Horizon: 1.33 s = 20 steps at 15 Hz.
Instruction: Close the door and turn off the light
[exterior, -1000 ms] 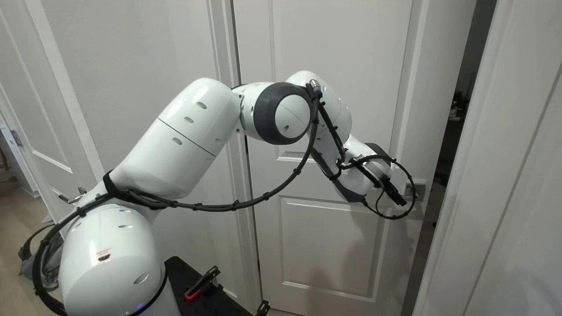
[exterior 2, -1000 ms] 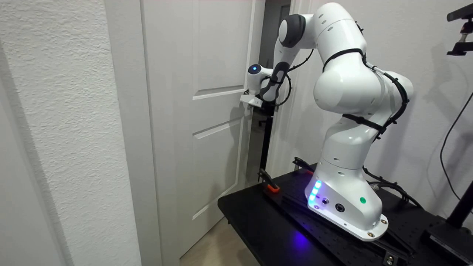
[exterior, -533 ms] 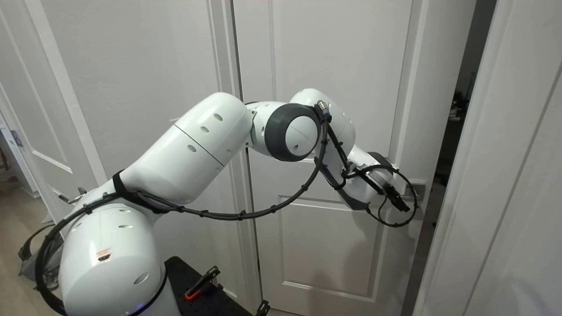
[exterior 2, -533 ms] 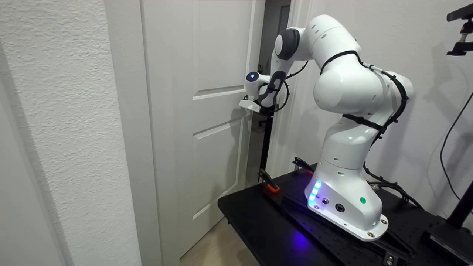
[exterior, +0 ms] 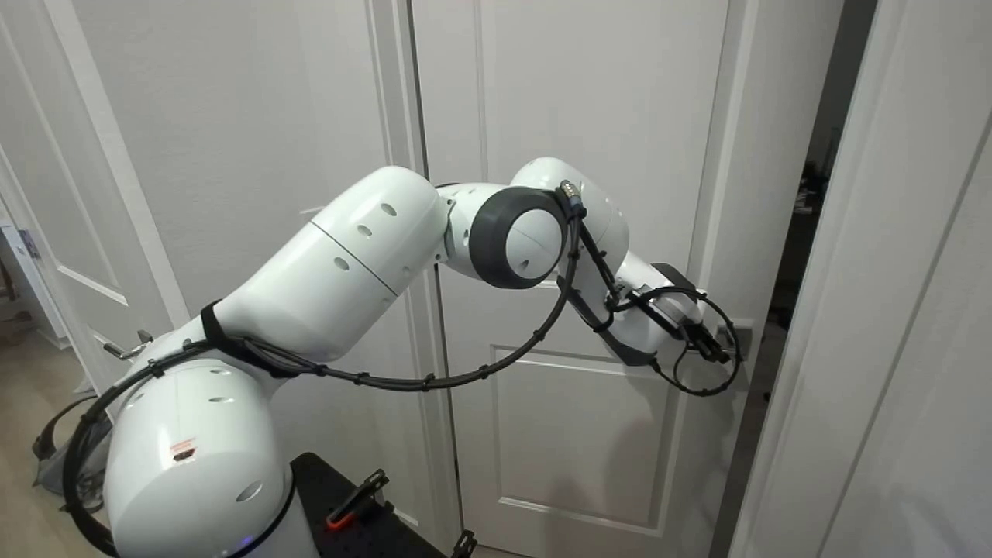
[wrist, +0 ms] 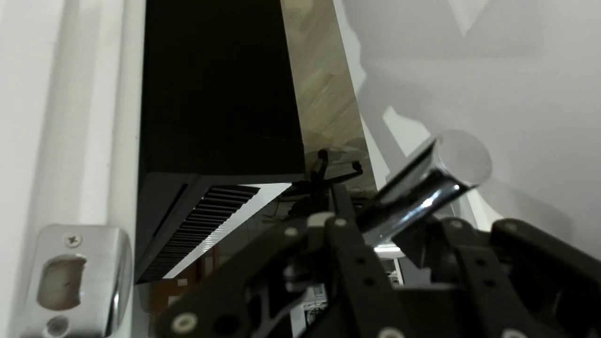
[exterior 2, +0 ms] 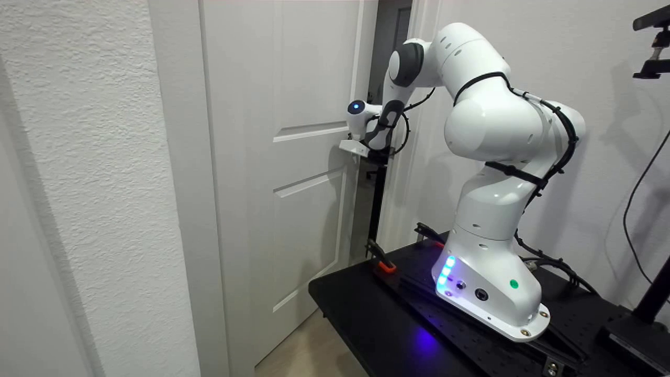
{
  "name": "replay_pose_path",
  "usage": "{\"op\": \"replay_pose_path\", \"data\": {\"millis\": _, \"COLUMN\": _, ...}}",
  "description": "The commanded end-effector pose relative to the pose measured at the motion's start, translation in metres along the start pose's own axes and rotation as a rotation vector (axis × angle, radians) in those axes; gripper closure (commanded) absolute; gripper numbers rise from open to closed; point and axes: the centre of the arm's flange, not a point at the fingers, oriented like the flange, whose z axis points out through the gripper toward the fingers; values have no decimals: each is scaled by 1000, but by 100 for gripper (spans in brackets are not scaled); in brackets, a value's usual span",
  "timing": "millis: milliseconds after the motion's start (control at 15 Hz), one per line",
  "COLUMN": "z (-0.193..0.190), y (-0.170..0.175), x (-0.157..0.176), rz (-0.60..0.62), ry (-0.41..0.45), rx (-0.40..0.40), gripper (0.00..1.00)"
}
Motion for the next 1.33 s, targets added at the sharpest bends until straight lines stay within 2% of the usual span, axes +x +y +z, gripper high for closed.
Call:
{"op": "replay_pose_path", "data": {"millis": 0, "z": -4, "y": 10, "x": 8, "rz": -19, "ry": -8, "rx": -85, "gripper": 95}}
{"op": "replay_pose_path", "data": {"millis": 533, "z": -26, "y": 38, "x": 15, "rz": -109, "ry": -95, "rx": -209, "gripper": 94}}
{"op": "replay_pose_path", "data": {"millis": 1267, "z": -74, "y": 103, "x": 23, "rz": -150, "ry": -153, "rx": -291, "gripper": 94}}
